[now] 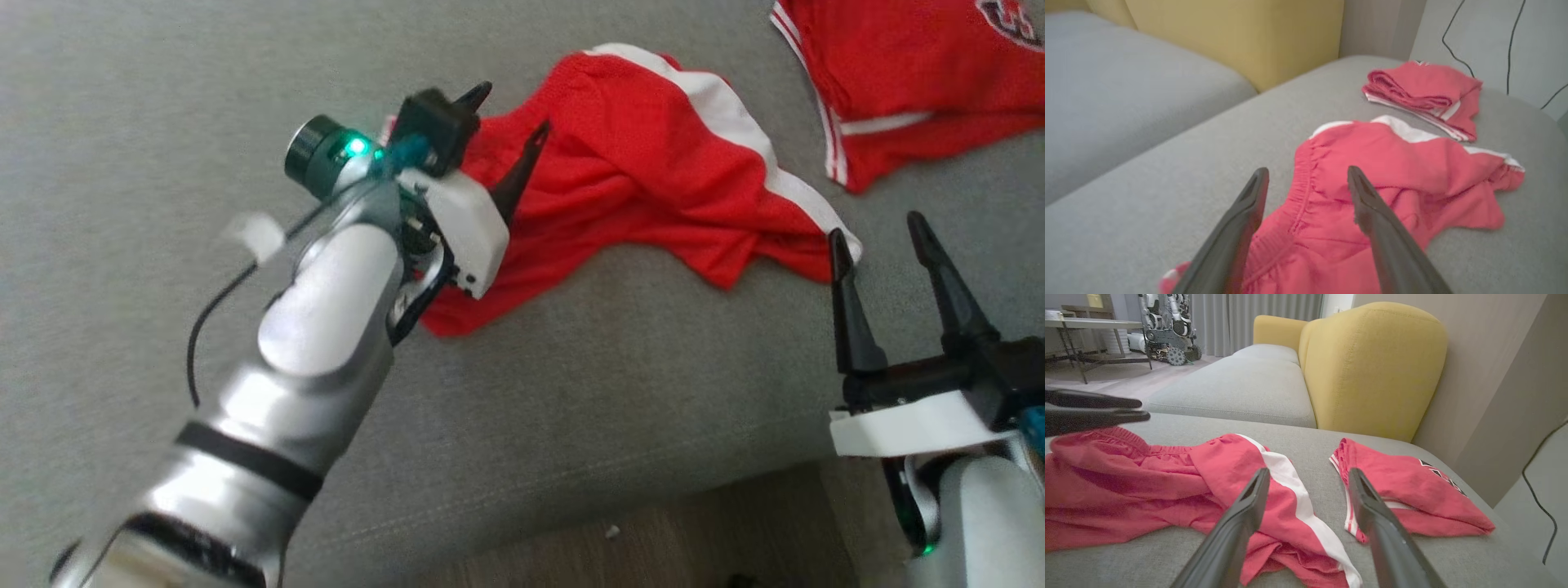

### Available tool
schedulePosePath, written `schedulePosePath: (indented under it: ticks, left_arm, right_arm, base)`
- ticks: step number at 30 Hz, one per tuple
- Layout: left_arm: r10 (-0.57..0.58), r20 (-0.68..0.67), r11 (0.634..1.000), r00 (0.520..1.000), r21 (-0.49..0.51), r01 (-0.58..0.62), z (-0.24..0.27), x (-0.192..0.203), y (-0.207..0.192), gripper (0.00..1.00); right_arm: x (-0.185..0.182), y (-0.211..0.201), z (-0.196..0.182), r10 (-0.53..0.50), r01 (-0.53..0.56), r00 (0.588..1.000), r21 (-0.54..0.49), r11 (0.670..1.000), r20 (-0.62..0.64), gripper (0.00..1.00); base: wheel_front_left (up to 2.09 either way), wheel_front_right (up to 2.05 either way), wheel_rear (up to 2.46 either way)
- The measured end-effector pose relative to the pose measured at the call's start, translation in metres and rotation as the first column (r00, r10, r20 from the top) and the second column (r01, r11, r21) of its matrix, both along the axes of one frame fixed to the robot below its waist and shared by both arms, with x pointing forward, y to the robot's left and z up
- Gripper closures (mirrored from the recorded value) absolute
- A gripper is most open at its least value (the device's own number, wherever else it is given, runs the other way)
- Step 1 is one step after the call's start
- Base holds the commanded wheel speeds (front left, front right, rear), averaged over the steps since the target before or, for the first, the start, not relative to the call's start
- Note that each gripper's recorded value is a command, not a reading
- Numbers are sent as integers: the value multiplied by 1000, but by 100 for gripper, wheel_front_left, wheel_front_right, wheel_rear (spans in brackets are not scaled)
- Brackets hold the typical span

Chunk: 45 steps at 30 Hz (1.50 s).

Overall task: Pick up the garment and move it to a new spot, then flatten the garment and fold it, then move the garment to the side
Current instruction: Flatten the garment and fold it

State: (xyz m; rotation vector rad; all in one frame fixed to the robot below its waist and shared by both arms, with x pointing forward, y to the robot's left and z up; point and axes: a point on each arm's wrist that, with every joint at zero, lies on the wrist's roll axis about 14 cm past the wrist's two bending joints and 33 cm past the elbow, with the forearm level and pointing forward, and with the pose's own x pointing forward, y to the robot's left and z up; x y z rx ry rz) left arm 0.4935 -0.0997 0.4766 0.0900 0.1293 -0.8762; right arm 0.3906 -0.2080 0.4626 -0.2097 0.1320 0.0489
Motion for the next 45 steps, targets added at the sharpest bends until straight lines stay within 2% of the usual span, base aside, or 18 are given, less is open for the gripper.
schedulePosePath:
  ticks: [3, 8, 14, 15, 16, 24, 28, 31, 35, 36, 37, 38, 42, 45]
  left_arm:
    - [-25, -103, 995, 994, 89, 34, -33, 5, -10, 0]
    - [5, -212, 972, 977, 230, 45, -76, 17, -11, 0]
    - [4, -216, 954, 976, 294, 62, -93, 17, -6, 0]
    - [2, -214, 952, 977, 298, 63, -94, 16, -4, 85]
    - [-3, -211, 951, 977, 300, 68, -94, 15, -1, 100]
    - [6, -132, 975, 991, 222, 24, -84, 4, 22, 100]
    - [33, -105, 988, 994, 155, -17, -79, -19, 44, 100]
    - [66, -141, 988, 988, 147, -45, -88, -42, 62, 100]
    - [113, -258, 985, 960, 158, -73, -106, -76, 84, 100]
    - [118, -280, 986, 953, 150, -78, -106, -81, 86, 84]
    - [128, -294, 986, 947, 140, -90, -104, -84, 88, 14]
    - [141, -309, 986, 940, 132, -105, -102, -86, 91, 0]
    - [181, -374, 983, 910, 58, -172, -89, -91, 95, 0]
    - [204, -409, 972, 889, -22, -233, -65, -76, 101, 0]
  right_arm:
    - [-3, -10, -6, -33, 33, 999, 3, 999, -21, 0]
    - [-8, -19, -15, -66, 66, 997, 1, 998, -47, 0]
    - [-3, -18, -15, -73, 74, 997, 26, 997, -25, 0]
    - [-2, -18, -13, -71, 71, 997, 28, 997, -16, 0]
    - [0, -17, -12, -68, 68, 998, 30, 997, -10, 0]
    - [15, -1, -4, -16, 14, 999, 52, 999, 40, 0]
    - [27, 20, 0, 45, -50, 997, 74, 996, 67, 0]
    - [33, 34, 3, 86, -93, 993, 85, 992, 81, 0]
    - [37, 48, 4, 127, -135, 988, 93, 986, 82, 0]
    - [38, 51, 5, 135, -143, 987, 94, 985, 87, 0]
    - [39, 54, 6, 143, -151, 986, 95, 984, 91, 0]
    - [40, 56, 7, 149, -158, 984, 95, 983, 93, 0]
    - [40, 60, 11, 160, -170, 982, 96, 981, 100, 0]
    - [37, 58, 14, 155, -165, 982, 93, 982, 105, 0]
  base:
    - [0, 0, 0]
    - [0, 0, 0]
    - [0, 0, 0]
    - [0, 0, 0]
    - [0, 0, 0]
    - [0, 0, 0]
    - [0, 0, 0]
    - [0, 0, 0]
    - [0, 0, 0]
    - [0, 0, 0]
    - [0, 0, 0]
    - [0, 0, 0]
    - [0, 0, 0]
    - [0, 0, 0]
